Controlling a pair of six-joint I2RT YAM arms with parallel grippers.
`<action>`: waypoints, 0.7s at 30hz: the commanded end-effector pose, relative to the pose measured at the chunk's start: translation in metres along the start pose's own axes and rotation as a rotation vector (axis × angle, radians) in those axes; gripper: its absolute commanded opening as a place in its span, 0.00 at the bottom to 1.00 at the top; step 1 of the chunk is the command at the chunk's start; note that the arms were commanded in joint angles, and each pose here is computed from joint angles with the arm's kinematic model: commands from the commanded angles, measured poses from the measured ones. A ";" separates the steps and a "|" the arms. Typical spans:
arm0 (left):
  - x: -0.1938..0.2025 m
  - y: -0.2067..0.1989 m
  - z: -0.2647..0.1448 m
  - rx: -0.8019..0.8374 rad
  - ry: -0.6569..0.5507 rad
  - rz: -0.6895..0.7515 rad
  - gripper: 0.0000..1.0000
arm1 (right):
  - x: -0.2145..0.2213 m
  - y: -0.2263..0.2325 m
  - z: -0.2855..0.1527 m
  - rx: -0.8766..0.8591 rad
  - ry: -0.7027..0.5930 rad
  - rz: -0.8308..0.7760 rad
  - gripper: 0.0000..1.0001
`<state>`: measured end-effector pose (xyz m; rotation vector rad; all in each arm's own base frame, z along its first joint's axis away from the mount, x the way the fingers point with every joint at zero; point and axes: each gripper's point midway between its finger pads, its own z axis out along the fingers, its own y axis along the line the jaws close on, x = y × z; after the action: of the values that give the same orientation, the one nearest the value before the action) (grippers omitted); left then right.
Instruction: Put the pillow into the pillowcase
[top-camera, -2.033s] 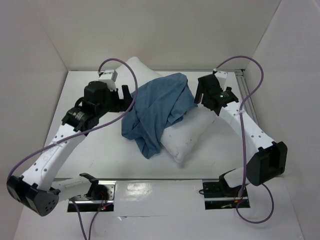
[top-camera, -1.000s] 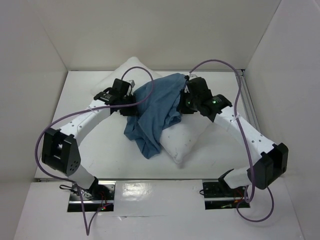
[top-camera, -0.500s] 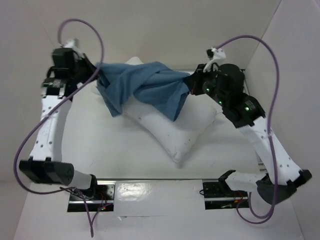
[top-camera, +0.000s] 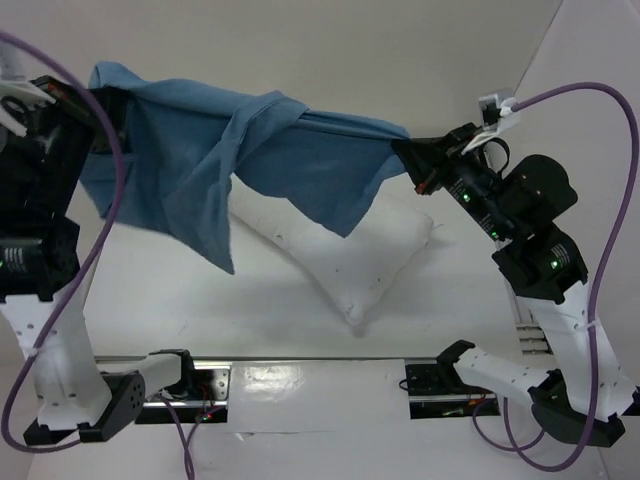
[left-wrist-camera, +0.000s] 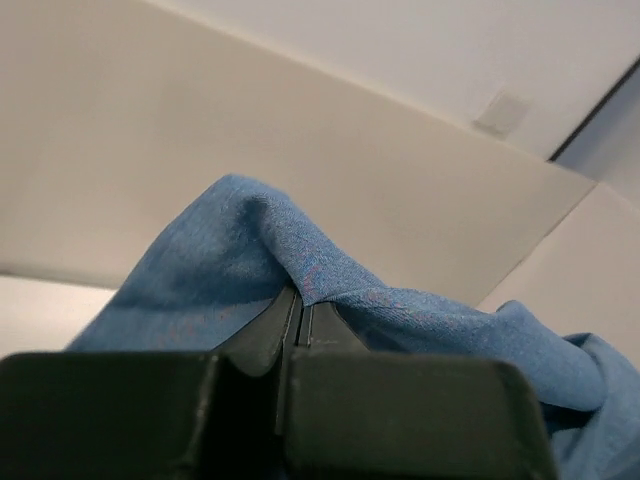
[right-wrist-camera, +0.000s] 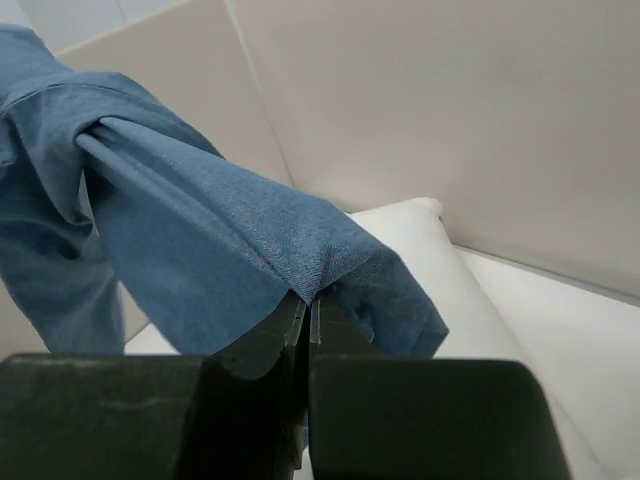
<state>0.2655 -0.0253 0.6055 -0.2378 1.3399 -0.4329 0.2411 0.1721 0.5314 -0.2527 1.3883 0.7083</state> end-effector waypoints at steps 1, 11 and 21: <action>0.038 0.063 0.052 -0.196 0.082 0.054 0.00 | 0.021 -0.021 0.020 0.075 0.038 -0.030 0.00; 0.244 0.144 0.143 -0.276 0.751 -0.051 1.00 | 0.153 -0.111 0.080 0.388 0.320 -0.106 0.00; 0.396 0.090 -0.028 -0.220 1.039 -0.117 0.92 | 0.184 -0.132 0.056 0.431 0.369 -0.051 0.00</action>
<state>0.3437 -0.0981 0.2026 -0.2622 2.5026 -0.4252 0.3724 0.1718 0.2987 -0.1405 1.9482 0.2828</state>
